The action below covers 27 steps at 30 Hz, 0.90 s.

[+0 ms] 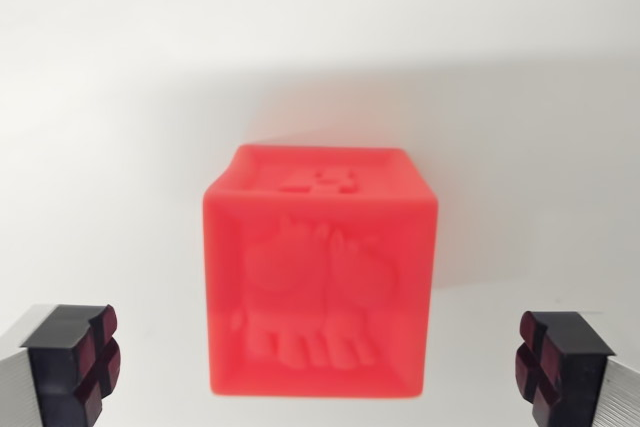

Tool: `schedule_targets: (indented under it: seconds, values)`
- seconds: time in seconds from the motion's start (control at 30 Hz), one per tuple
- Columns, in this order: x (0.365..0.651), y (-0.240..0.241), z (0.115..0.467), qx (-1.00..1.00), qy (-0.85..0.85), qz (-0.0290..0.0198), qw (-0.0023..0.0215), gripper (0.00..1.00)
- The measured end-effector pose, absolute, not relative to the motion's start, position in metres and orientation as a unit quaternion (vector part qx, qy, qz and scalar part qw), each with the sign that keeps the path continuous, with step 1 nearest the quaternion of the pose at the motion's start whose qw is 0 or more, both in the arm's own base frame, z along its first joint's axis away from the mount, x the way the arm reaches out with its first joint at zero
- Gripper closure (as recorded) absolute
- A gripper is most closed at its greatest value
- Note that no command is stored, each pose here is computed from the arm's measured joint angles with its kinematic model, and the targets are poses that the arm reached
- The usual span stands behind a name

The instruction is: Destack cube

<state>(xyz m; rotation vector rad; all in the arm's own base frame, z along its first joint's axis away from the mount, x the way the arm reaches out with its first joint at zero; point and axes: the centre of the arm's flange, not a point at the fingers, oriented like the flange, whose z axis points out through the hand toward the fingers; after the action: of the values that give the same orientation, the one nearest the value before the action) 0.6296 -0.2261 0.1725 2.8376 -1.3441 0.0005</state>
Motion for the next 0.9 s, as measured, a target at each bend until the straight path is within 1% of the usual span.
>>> schedule_targets:
  seconds: [0.53, 0.9]
  values:
    - [0.63, -0.227, 0.232, 0.904, -0.428, 0.0013, -0.0004, 0.0]
    - [0.629, -0.226, 0.279, 0.904, -0.428, 0.001, -0.0011, 0.0]
